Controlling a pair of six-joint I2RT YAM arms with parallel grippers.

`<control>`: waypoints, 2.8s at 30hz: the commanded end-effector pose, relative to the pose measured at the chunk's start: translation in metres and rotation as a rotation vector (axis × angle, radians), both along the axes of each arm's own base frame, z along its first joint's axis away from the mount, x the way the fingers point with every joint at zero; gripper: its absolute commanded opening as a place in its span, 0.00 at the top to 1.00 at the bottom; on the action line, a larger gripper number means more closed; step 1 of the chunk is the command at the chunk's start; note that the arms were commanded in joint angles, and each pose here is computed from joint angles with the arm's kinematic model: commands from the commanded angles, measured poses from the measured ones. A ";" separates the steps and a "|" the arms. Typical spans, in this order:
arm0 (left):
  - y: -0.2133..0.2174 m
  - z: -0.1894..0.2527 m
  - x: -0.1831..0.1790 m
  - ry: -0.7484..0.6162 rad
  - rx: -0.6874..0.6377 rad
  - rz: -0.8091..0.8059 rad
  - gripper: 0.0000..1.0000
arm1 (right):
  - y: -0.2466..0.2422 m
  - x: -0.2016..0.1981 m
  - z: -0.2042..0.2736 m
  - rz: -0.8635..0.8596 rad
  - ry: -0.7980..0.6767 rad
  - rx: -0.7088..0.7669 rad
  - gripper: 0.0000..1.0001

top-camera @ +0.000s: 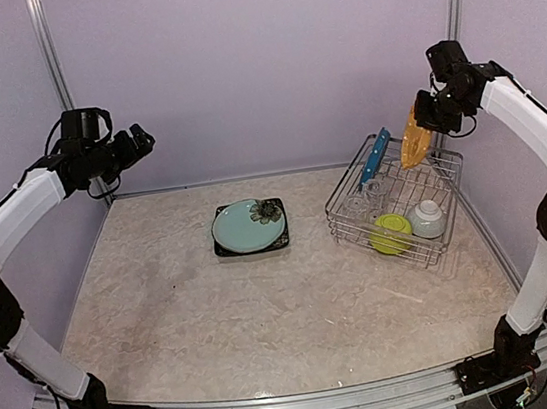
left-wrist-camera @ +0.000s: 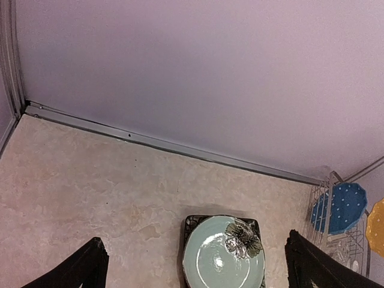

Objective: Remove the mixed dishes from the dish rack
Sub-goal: Pass from the right arm to the left

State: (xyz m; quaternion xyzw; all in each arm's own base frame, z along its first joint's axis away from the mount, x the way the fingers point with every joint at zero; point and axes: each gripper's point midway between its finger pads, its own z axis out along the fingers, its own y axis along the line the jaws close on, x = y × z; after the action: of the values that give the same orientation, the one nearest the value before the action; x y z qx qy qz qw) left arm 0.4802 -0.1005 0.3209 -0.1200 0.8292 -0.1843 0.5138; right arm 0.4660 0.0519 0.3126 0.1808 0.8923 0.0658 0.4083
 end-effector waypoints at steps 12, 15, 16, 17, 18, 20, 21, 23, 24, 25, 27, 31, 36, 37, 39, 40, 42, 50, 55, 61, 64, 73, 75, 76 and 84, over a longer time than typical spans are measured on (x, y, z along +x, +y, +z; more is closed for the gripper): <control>-0.094 0.028 -0.030 -0.136 -0.025 -0.464 0.01 | 0.084 -0.043 0.111 0.520 -0.439 0.214 1.00; -0.114 0.031 -0.036 -0.137 -0.048 -0.523 0.01 | 0.098 -0.050 0.119 0.584 -0.490 0.260 1.00; -0.122 0.032 -0.039 -0.132 -0.060 -0.555 0.01 | 0.104 -0.052 0.118 0.607 -0.497 0.277 1.00; -0.131 0.030 -0.040 -0.123 -0.069 -0.581 0.01 | 0.110 -0.054 0.120 0.637 -0.509 0.292 1.00; -0.137 0.031 -0.042 -0.119 -0.077 -0.601 0.01 | 0.117 -0.055 0.120 0.666 -0.514 0.305 1.00; -0.154 0.031 -0.050 -0.109 -0.100 -0.672 0.01 | 0.129 -0.057 0.121 0.717 -0.521 0.329 1.00; -0.161 0.030 -0.052 -0.101 -0.109 -0.698 0.01 | 0.137 -0.059 0.120 0.744 -0.524 0.339 1.00; -0.174 0.032 -0.059 -0.094 -0.127 -0.751 0.02 | 0.150 -0.062 0.119 0.792 -0.526 0.359 1.00; -0.179 0.030 -0.061 -0.083 -0.136 -0.768 0.02 | 0.159 -0.064 0.118 0.819 -0.525 0.373 1.00; -0.184 0.030 -0.063 -0.078 -0.145 -0.782 0.03 | 0.165 -0.066 0.117 0.837 -0.525 0.383 1.00; -0.193 0.026 -0.067 -0.059 -0.166 -0.815 0.04 | 0.176 -0.068 0.117 0.874 -0.537 0.408 1.00; -0.205 0.021 -0.072 -0.003 -0.223 -0.858 0.08 | 0.201 -0.076 0.113 0.963 -0.533 0.466 1.00; -0.217 0.012 -0.075 0.066 -0.282 -0.888 0.14 | 0.225 -0.082 0.108 1.035 -0.522 0.505 1.00; -0.218 0.013 -0.075 0.073 -0.292 -0.889 0.15 | 0.228 -0.082 0.107 1.043 -0.523 0.512 1.00; -0.222 0.010 -0.073 0.093 -0.314 -0.888 0.17 | 0.234 -0.084 0.105 1.061 -0.514 0.532 1.00; -0.224 0.008 -0.072 0.099 -0.326 -0.890 0.18 | 0.238 -0.085 0.102 1.069 -0.500 0.544 1.00; -0.228 0.005 -0.071 0.107 -0.340 -0.898 0.20 | 0.246 -0.087 0.102 1.093 -0.502 0.564 1.00; -0.242 -0.005 -0.063 0.117 -0.355 -0.911 0.35 | 0.264 -0.095 0.098 1.139 -0.493 0.620 1.00; -0.245 -0.003 -0.056 0.102 -0.360 -0.910 0.46 | 0.268 -0.100 0.094 1.154 -0.482 0.656 1.00; -0.248 0.000 -0.052 0.088 -0.359 -0.919 0.58 | 0.272 -0.102 0.089 1.164 -0.467 0.689 1.00; -0.249 -0.003 -0.051 0.096 -0.359 -0.926 0.63 | 0.273 -0.103 0.088 1.172 -0.462 0.700 1.00; -0.252 -0.002 -0.053 0.093 -0.365 -0.954 0.76 | 0.277 -0.104 0.088 1.193 -0.451 0.750 1.00; -0.252 -0.003 -0.055 0.095 -0.364 -0.963 0.84 | 0.277 -0.104 0.087 1.194 -0.447 0.754 1.00; -0.252 -0.003 -0.056 0.097 -0.365 -0.967 0.89 | 0.278 -0.104 0.086 1.195 -0.443 0.755 1.00; -0.242 -0.006 -0.057 0.132 -0.394 -0.937 1.00 | 0.278 -0.100 0.075 1.174 -0.409 0.742 0.89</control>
State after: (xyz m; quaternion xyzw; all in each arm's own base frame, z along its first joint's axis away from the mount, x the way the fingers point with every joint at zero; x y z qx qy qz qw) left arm 0.4300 -0.3455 0.3042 0.1746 0.7821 -0.5095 0.3135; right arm 0.3801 0.3243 0.3511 -0.1537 0.7207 0.5922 0.3259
